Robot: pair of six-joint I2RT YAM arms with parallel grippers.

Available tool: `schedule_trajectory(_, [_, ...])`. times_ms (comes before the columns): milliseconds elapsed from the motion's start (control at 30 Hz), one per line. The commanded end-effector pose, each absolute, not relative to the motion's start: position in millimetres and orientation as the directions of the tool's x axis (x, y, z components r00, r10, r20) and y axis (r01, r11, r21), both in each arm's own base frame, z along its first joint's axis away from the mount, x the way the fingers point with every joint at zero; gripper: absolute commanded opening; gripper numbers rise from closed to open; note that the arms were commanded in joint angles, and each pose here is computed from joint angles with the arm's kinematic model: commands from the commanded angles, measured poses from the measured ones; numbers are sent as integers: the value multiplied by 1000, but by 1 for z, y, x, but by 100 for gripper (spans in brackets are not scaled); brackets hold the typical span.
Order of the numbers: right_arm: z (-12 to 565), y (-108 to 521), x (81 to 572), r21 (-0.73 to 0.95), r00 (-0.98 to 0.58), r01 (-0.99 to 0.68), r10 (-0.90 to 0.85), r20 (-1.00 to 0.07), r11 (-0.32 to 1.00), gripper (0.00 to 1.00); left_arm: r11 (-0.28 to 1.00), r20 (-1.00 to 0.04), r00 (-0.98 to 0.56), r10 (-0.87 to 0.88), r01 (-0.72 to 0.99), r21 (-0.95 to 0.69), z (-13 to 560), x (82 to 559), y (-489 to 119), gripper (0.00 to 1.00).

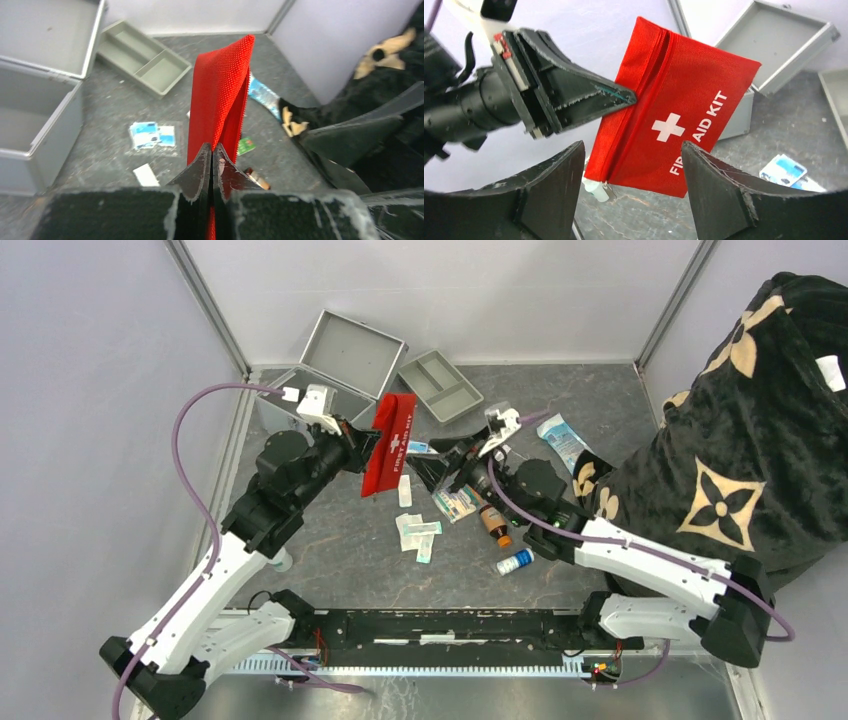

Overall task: Organize the medicine kit
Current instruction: Open the medicine pouch.

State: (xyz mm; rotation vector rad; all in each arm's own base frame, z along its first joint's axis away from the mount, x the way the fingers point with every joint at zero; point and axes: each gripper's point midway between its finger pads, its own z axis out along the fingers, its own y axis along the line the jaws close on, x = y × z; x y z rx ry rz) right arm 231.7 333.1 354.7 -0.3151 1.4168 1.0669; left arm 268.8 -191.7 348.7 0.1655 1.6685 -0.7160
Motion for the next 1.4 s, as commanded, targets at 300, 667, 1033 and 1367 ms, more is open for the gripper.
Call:
schedule_trajectory(300, [343, 355, 289, 621, -331, -412, 526, -784, 667, 67, 869, -912, -297, -284, 323, -376, 331, 286, -177, 2])
schedule_trajectory(667, [330, 383, 293, 620, -387, -441, 486, -784, 649, 64, 869, -920, -317, -229, 358, -340, 320, 286, -183, 2])
schedule_trajectory(1033, [308, 389, 299, 593, -400, -419, 446, -801, 688, 62, 860, -918, -355, -177, 397, -320, 308, 287, -195, 2])
schedule_trajectory(1367, [282, 388, 311, 560, -405, -351, 417, -814, 751, 49, 857, -924, -347, -159, 417, -304, 309, 283, -194, 2])
